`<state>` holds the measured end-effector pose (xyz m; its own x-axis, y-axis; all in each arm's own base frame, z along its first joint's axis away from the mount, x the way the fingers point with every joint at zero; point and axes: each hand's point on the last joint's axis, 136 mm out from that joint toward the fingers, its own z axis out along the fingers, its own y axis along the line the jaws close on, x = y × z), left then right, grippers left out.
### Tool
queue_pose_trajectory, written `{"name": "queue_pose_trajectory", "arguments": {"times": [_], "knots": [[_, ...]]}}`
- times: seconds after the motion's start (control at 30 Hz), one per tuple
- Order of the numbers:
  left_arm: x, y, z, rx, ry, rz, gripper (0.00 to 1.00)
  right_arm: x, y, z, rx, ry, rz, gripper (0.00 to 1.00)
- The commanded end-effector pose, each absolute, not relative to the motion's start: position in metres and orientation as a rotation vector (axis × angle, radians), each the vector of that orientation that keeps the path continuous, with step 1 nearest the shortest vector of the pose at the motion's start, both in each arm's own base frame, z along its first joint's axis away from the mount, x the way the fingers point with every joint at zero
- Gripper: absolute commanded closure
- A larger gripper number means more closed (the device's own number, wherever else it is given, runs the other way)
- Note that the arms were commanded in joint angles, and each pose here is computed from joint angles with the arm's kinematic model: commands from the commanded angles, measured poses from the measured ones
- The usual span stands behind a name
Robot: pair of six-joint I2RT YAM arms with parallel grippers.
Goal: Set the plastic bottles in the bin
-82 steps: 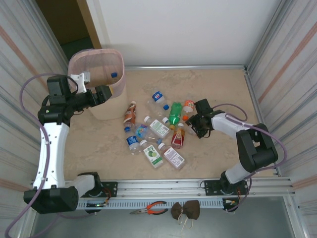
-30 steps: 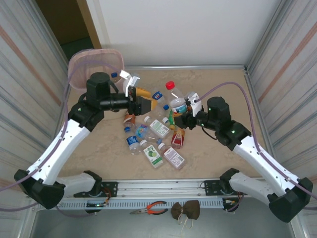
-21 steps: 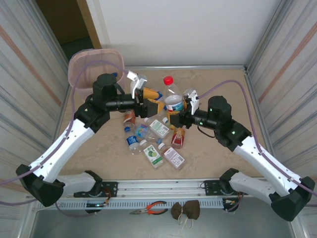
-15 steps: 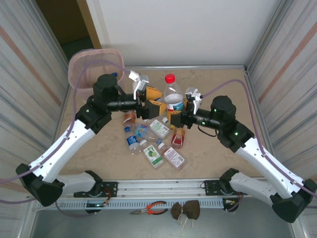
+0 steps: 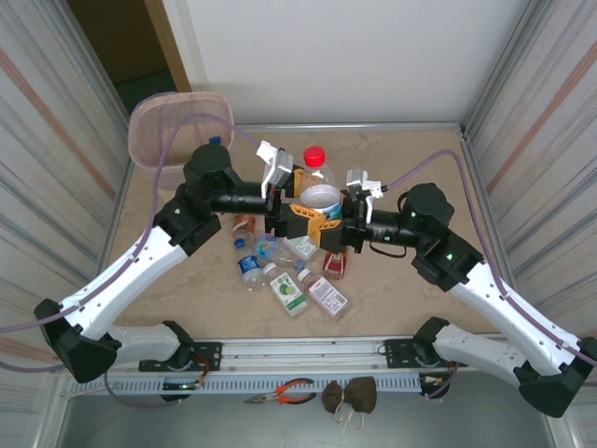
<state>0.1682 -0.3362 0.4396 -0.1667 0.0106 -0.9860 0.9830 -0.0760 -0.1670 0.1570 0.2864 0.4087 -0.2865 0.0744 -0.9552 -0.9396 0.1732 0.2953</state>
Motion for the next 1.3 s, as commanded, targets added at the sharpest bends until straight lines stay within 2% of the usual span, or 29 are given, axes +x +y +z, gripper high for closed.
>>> {"name": "queue_pose_trajectory", "arguments": {"times": [0.0,0.6,0.9,1.07,1.27], "knots": [[0.153,-0.333,0.467,1.236,1.136,-1.380,0.26,0.144,0.282,0.435,-0.891,1.378,1.317,0.41],[0.147,-0.334,0.469,1.280,1.091,-1.411,0.48,0.146,0.280,0.428,-0.871,1.394,1.259,0.40],[0.158,-0.332,0.469,1.243,1.143,-1.310,0.45,0.149,0.265,0.416,-0.812,1.461,1.188,0.16],[0.178,-0.325,0.467,1.190,1.244,-1.200,0.46,0.150,0.248,0.409,-0.765,1.497,1.106,0.11],[0.226,-0.295,0.466,1.023,1.412,-1.016,0.47,0.155,0.226,0.404,-0.702,1.524,0.987,0.07]]}}
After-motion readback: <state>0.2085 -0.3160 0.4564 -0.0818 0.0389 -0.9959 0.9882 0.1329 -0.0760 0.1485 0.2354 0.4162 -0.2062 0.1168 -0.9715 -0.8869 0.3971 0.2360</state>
